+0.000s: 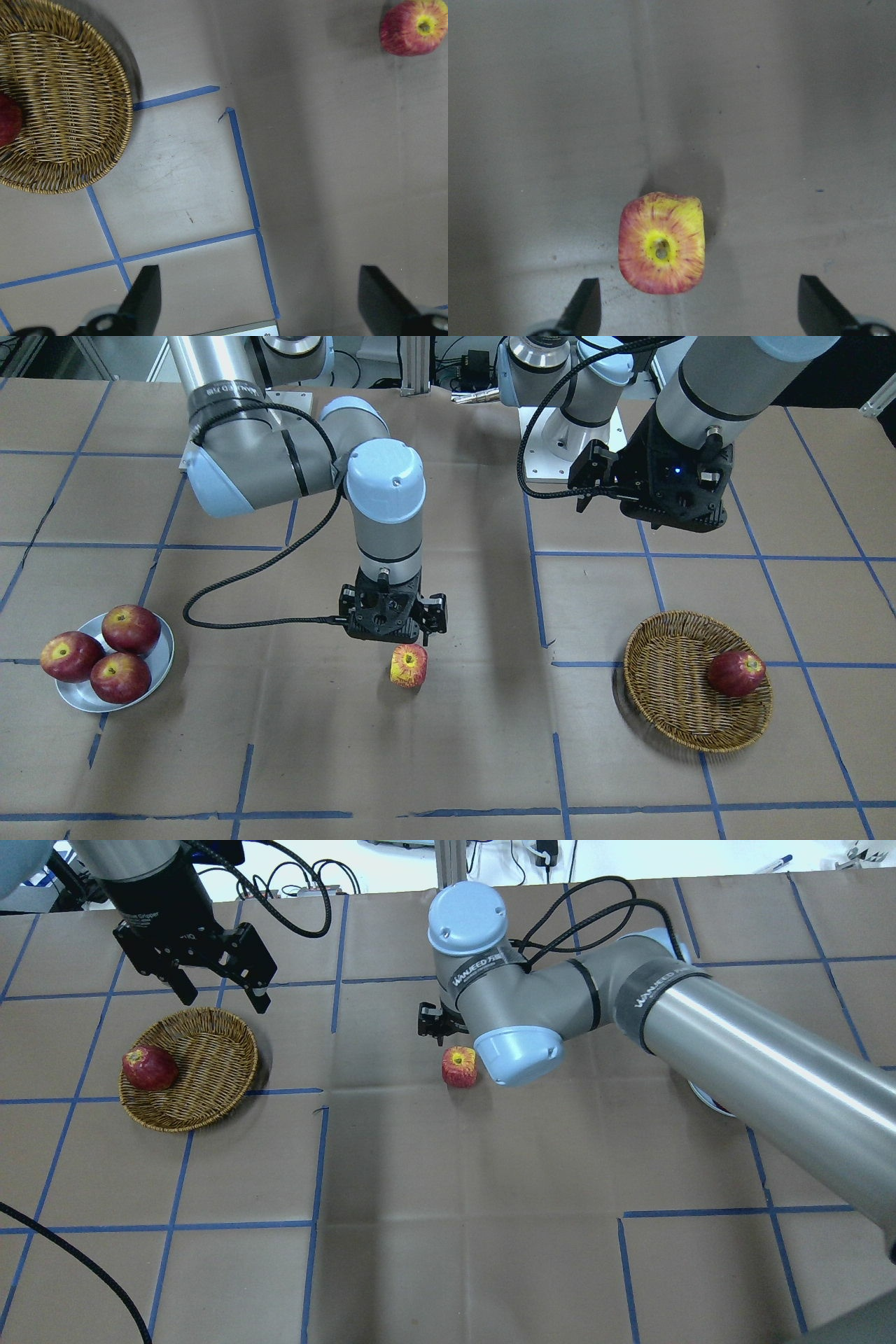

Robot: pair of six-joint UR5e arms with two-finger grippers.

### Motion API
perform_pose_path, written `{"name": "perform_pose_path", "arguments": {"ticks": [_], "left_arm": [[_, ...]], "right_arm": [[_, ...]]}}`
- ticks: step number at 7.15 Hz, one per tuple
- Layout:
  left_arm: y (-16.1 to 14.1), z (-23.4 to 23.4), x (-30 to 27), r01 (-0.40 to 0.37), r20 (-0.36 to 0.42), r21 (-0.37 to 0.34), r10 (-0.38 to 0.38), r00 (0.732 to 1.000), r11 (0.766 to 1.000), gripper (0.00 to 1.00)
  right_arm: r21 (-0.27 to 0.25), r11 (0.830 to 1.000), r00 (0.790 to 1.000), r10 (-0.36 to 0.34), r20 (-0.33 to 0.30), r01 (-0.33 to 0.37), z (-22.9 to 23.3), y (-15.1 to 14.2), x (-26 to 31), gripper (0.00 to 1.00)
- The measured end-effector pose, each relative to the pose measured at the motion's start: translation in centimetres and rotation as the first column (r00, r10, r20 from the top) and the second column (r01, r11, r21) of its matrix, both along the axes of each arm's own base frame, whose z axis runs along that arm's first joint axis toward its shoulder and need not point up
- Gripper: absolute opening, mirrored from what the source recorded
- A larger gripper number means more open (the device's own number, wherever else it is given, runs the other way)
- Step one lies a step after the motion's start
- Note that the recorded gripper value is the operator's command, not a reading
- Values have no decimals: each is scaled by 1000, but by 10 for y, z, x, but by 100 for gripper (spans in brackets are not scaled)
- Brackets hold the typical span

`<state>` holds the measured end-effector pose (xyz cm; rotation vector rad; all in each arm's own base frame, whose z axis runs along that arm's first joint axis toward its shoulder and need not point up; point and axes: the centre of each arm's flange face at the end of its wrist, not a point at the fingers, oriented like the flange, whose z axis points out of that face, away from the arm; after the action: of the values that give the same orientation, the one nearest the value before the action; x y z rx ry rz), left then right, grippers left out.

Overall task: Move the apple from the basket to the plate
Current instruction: 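Raise the left gripper away while the right gripper reaches and grasps the apple, then carry the apple with the right gripper onto the white plate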

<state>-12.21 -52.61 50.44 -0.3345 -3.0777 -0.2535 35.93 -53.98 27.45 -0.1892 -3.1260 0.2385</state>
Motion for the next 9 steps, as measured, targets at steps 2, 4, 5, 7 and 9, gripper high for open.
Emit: {"name": "perform_pose_path", "arguments": {"ticks": [2,4,5,7,9], "left_arm": [[-2,-2,0,-1,0,4,1,1000,1000,99],[-2,-4,0,-1,0,5,1,1000,1000,99],[-2,-4,0,0,0,6,0,1000,1000,99],[-2,-3,-1,1,0,6,-1,1000,1000,99],[-1,-2,-1,3,0,5,-3,1000,1000,99]], "right_arm": [[18,1000,1000,-8,-12,9,-41,-5,9,100],[30,1000,1000,-8,-15,8,-68,-9,13,100],[33,999,1000,-5,-16,6,-81,-10,16,90],[20,1000,1000,3,-11,-3,-97,-11,23,55],[6,1000,1000,4,-7,-4,-92,-11,23,49]]}}
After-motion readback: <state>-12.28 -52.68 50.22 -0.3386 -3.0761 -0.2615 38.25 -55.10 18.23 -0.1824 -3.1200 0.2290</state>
